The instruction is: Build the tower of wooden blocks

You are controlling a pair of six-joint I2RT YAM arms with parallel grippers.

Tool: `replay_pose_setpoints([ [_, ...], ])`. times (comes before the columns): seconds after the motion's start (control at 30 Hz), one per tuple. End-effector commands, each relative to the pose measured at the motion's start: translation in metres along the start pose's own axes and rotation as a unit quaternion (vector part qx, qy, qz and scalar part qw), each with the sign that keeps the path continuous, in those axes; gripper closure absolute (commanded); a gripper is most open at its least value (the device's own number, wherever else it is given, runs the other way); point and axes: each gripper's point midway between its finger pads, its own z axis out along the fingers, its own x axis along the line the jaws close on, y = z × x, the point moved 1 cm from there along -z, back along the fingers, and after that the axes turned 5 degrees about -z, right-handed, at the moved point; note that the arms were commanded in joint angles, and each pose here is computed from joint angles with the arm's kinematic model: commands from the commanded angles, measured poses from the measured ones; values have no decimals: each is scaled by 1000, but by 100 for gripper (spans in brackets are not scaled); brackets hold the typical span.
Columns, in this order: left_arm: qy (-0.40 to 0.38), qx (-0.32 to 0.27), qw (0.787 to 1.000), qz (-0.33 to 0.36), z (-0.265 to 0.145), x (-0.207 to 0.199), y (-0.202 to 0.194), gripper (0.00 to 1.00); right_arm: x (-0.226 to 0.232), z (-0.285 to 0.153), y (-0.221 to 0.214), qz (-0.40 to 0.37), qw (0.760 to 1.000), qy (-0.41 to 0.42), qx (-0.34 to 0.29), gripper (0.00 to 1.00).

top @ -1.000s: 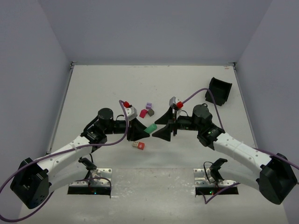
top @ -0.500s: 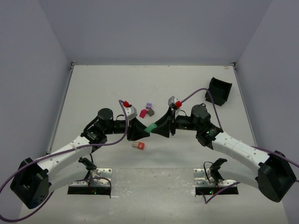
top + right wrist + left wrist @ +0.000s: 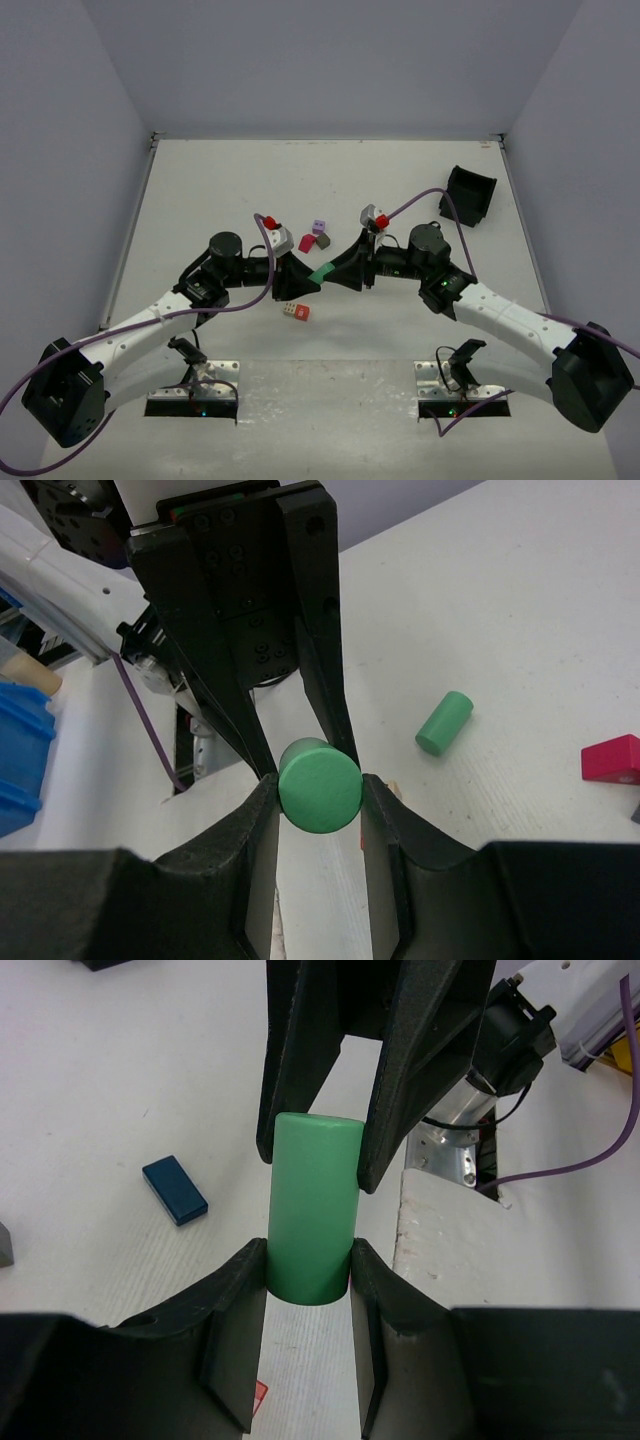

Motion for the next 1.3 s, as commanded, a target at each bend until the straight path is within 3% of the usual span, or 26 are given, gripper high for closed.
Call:
replay_pose_setpoints([
  [0.0,-12,-21,999,21,1,-6,12,100,-1,6,32,-34,999,-4,-40,79],
  [0.1,-12,-22,999,22,1,-6,13,99,1,6,34,-37,998,2,-46,90],
  [0.2,-5,-25,1000,16,1,-6,15,65,2,7,33,-41,998,7,-41,92],
  [0.23,-5,-25,1000,16,1,-6,15,64,2,7,33,-41,998,6,-42,93],
  [0.3,3,-28,999,14,-1,-6,18,12,0,5,32,-56,998,0,-35,96],
  [0.33,9,-32,999,15,-3,-6,21,0,-2,5,31,-63,998,-3,-31,98],
  [0.63,145,-73,984,-68,-22,20,33,0,-16,-2,29,-108,993,-51,-17,100],
  [0.7,207,-87,968,-115,-31,34,36,0,-19,-3,22,-120,991,-53,7,100],
  [0.8,289,-112,934,-178,-45,55,32,0,-22,-3,12,-139,988,-65,32,100],
  [0.9,463,-155,836,-250,-88,99,11,0,-8,9,-5,-198,976,-57,65,100],
  [0.97,507,-165,804,-264,-102,107,5,0,0,15,-13,-215,973,-36,78,100],
  [1.0,550,-175,770,-273,-117,115,-1,0,10,20,-19,-227,970,-13,87,100],
  [1.03,568,-179,754,-279,-124,117,-4,0,13,23,-25,-226,969,-8,94,100],
  [1.13,596,-181,729,-285,-133,123,-13,0,13,38,-45,-255,957,-21,138,99],
  [1.27,603,-166,720,-300,-134,131,-26,0,16,59,-54,-267,949,-14,166,98],
])
